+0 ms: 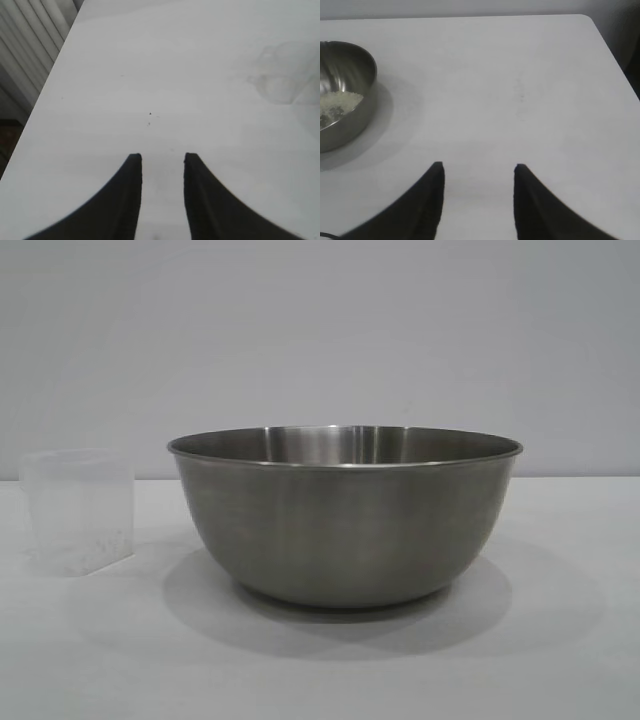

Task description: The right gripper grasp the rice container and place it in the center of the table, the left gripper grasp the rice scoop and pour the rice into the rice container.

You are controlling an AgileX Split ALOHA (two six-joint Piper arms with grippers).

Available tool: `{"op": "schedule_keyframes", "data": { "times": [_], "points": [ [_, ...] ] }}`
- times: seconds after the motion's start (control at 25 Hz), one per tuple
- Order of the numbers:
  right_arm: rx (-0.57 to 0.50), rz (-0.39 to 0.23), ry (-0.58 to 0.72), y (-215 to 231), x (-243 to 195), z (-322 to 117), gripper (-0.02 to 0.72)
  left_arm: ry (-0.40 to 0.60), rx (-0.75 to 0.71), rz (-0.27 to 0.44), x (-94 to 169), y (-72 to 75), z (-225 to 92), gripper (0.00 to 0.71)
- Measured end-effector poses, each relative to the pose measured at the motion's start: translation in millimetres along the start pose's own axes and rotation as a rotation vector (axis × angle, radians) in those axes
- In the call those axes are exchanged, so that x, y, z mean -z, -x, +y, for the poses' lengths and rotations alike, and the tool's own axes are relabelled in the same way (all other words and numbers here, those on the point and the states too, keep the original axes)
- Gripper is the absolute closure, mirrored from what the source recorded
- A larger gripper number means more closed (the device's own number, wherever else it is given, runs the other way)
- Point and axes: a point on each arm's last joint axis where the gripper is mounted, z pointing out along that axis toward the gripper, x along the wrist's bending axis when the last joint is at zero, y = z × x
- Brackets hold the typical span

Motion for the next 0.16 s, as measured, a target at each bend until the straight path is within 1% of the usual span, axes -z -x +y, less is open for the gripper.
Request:
{"op": "schedule_keyframes", "data": {
  "times": [0.16],
  "points": [
    [0.000,0.000,0.000,0.0,0.0,0.0,0.389,0.000,0.000,0.000,0.0,0.0,0.0,0.549]
  ]
}}
